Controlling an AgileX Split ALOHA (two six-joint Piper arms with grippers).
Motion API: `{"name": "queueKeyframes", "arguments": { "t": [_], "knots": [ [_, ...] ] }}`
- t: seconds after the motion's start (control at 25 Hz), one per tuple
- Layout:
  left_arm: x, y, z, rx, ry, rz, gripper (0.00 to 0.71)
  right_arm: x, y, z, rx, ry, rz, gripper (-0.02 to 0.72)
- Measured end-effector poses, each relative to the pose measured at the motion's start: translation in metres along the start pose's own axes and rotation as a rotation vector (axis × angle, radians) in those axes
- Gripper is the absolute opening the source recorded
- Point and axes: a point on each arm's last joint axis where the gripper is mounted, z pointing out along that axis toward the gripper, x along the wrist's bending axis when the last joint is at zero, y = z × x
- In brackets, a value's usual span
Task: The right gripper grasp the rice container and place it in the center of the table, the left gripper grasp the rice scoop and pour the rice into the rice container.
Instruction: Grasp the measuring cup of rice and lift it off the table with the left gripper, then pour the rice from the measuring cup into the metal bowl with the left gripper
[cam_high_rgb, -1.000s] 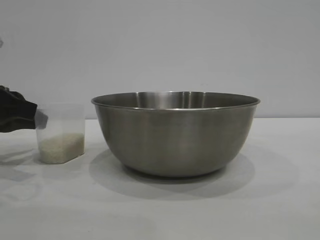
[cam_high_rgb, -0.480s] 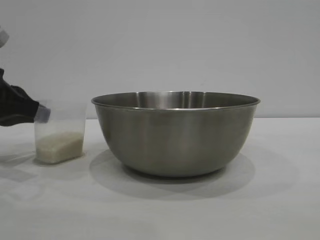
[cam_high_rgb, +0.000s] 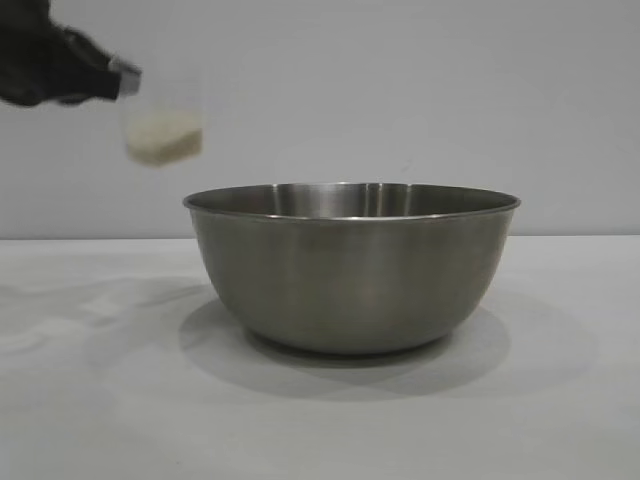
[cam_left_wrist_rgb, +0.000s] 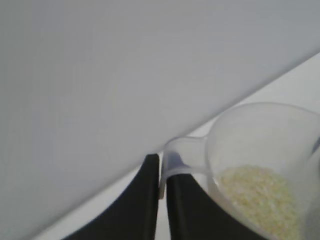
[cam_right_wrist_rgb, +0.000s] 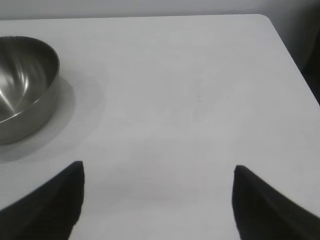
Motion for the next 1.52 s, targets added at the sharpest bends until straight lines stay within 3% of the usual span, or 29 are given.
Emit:
{"name": "queueKeyframes", "arguments": {
  "t": [0.28, 0.48, 0.72, 0.88, 1.08, 1.32, 1.52],
  "knots": [
    [0.014, 0.038, 0.032, -0.173, -0.153, 0.232, 0.0, 0.0, 0.0, 0.0, 0.0, 0.0, 0.0, 0.547],
    [0.013, 0.051, 0.04, -0.236, -0.246, 0.396, 0.0, 0.0, 0.0, 0.0, 0.0, 0.0, 0.0, 0.547],
    [-0.019, 0.063, 0.05, -0.32, -0.33, 0.64, 0.0, 0.0, 0.0, 0.0, 0.0, 0.0, 0.0, 0.547],
    [-0.043, 0.065, 0.057, -0.318, -0.386, 0.799, 0.0, 0.0, 0.0, 0.0, 0.0, 0.0, 0.0, 0.547],
    [-0.052, 0.065, 0.06, -0.32, -0.396, 0.937, 0.0, 0.0, 0.0, 0.0, 0.0, 0.0, 0.0, 0.547],
    [-0.057, 0.056, 0.059, -0.301, -0.476, 1.127, 0.0, 0.0, 0.0, 0.0, 0.0, 0.0, 0.0, 0.547],
    [-0.058, 0.049, 0.06, -0.305, -0.482, 1.265, 0.0, 0.0, 0.0, 0.0, 0.0, 0.0, 0.0, 0.547]
  ]
}}
